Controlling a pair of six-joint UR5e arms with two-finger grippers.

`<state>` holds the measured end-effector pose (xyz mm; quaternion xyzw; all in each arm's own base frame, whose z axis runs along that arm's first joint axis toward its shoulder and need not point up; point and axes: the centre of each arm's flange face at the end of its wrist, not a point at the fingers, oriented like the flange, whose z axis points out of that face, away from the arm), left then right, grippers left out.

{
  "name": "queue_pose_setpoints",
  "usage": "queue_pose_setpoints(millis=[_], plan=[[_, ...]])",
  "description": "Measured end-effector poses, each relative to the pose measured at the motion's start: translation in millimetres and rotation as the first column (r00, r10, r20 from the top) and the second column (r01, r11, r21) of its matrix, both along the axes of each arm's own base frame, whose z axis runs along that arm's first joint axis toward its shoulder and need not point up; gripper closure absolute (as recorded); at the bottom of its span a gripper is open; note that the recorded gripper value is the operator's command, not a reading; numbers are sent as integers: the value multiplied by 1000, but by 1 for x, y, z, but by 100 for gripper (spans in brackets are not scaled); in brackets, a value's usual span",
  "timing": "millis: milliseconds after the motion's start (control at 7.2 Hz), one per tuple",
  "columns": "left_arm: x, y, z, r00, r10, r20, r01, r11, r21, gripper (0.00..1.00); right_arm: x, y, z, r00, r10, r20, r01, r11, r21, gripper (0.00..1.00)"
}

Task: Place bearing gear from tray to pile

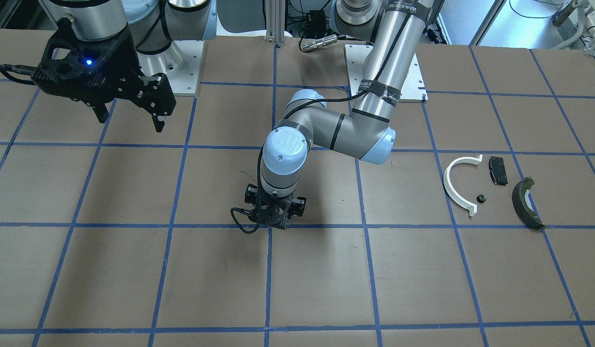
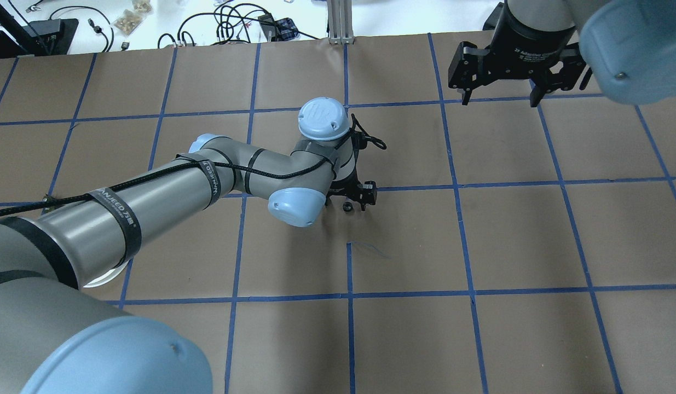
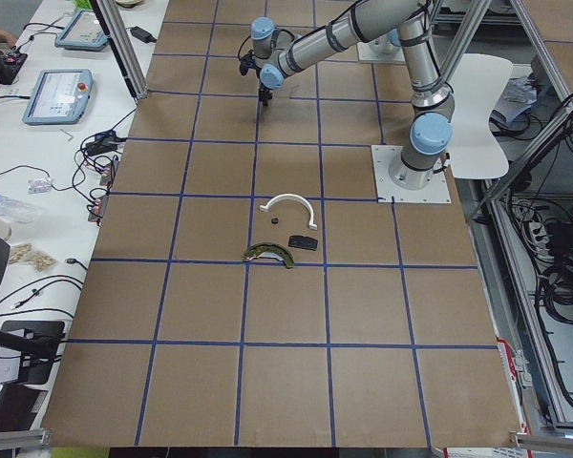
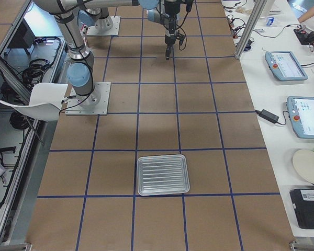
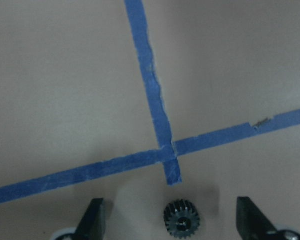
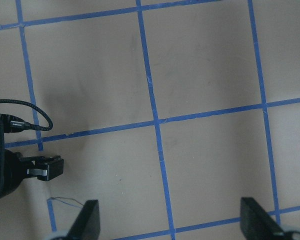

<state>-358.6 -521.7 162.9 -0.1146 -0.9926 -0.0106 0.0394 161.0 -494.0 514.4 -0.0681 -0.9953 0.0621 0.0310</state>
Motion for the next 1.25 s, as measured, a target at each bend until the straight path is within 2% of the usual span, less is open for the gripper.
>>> queue_pose_setpoints(millis=[139,556,1250], plan=[[0,0,-1,1000,-1,2,1,1000,1,39,0,0,0,1000,0,2,0,1000,0,0],[0,0,-2,1000,-1,9,1,1000,0,100,1,0,-1,1000,0,7,0,1000,3,0],[7,-7,13,1000,-7,8,7,1000,-13,100,1,2,-8,1000,1,9,-2,1000,16,0]])
